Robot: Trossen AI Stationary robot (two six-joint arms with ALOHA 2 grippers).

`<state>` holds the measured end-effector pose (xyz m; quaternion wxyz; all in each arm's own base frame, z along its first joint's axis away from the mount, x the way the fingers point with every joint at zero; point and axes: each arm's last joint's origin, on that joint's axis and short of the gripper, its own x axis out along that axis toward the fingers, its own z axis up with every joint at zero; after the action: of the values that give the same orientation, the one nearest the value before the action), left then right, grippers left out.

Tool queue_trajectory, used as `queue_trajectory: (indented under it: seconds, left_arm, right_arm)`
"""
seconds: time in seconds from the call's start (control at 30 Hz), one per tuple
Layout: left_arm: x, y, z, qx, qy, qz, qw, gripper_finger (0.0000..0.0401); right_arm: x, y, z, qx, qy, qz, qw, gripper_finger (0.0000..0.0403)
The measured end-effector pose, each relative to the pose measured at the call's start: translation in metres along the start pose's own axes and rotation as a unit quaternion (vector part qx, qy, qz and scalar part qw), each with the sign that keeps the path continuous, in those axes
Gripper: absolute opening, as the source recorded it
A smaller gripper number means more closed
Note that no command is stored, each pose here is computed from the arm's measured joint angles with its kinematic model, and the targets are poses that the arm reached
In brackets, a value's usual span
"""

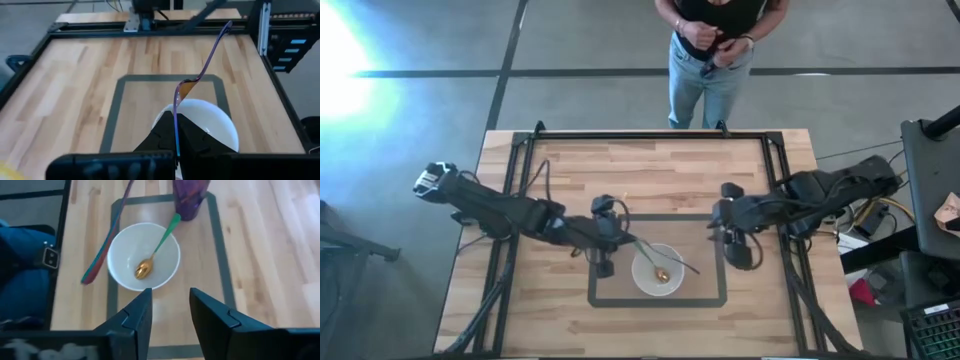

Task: Pick & Place Utensil
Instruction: Put the purple fork into the white bowl on the transparent mat

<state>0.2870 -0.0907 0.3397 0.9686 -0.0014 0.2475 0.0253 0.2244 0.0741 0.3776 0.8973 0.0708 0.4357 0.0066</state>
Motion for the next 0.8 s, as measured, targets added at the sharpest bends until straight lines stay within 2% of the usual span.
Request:
queue_trajectory:
  seconds: [0.17,0.4,0.6,0.8]
  left_arm:
    - [-0.009,0.006,-0.005,-0.01,-0.038,0.011,0.999,0.0001]
    - [-0.015,0.011,-0.016,-0.022,-0.114,0.001,0.993,0.0001]
    - [-0.017,0.015,-0.033,-0.036,-0.167,-0.01,0.985,0.0]
    - [-0.02,0.019,-0.052,-0.065,-0.255,-0.034,0.964,0.0]
  right_arm:
    - [0.0,0.009,-0.012,-0.025,-0.014,-0.02,0.999,0.0121]
    - [0.021,0.021,-0.027,-0.079,-0.027,-0.068,0.994,0.0128]
    - [0.035,0.031,-0.032,-0.136,-0.059,-0.061,0.987,0.0135]
    - [0.042,0.038,-0.03,-0.183,-0.103,-0.044,0.977,0.0124]
